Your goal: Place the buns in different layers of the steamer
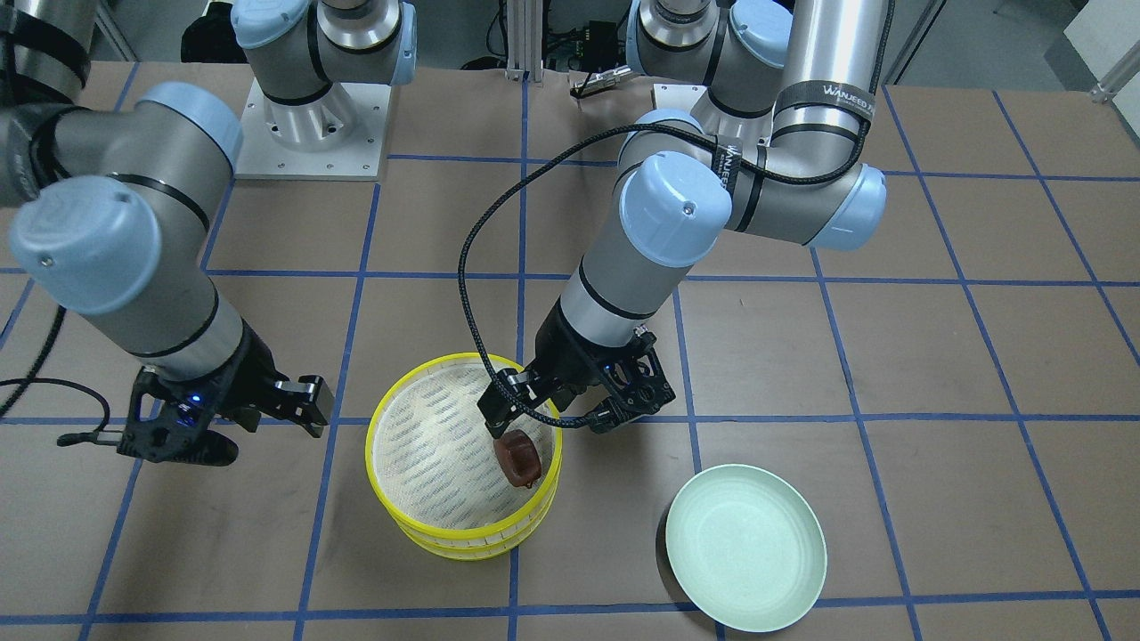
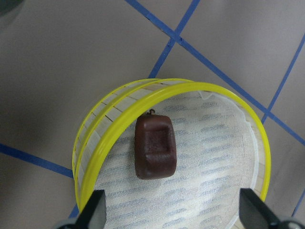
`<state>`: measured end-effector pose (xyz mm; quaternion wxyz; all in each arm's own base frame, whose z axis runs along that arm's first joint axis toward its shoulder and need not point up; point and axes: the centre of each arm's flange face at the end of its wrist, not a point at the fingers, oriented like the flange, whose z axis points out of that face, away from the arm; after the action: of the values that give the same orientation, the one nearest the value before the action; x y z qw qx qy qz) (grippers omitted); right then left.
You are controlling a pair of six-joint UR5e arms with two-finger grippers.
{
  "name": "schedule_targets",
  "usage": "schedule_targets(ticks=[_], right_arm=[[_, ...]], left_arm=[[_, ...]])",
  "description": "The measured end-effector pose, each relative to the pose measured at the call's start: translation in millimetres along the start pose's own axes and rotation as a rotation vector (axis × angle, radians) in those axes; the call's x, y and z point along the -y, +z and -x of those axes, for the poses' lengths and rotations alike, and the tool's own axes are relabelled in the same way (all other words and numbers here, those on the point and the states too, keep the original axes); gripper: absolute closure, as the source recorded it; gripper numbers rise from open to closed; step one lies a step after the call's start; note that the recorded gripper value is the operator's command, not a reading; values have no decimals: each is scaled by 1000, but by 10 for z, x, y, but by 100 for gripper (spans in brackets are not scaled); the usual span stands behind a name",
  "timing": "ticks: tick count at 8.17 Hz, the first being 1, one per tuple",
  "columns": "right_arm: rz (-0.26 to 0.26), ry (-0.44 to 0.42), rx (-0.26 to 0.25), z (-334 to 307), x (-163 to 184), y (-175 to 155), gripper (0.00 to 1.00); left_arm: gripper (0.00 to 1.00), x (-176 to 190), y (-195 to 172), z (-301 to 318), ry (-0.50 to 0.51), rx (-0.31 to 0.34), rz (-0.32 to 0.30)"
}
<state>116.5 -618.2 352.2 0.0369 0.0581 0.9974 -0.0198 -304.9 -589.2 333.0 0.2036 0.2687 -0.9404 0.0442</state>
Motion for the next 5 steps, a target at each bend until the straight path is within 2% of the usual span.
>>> schedule_targets(ticks=[2,3,5], right_arm=[[-6,-26,-28,-196,-155,-410,21],[-6,-36,-42,-300,-221,-564,21],[-12,-39,-52,-423,-301,-746,21]], left_arm=[[0,53,-108,-20,62,7,-31],[0,130,-187,7,129,38,-65],[0,418,-411,246,320,155,-99]])
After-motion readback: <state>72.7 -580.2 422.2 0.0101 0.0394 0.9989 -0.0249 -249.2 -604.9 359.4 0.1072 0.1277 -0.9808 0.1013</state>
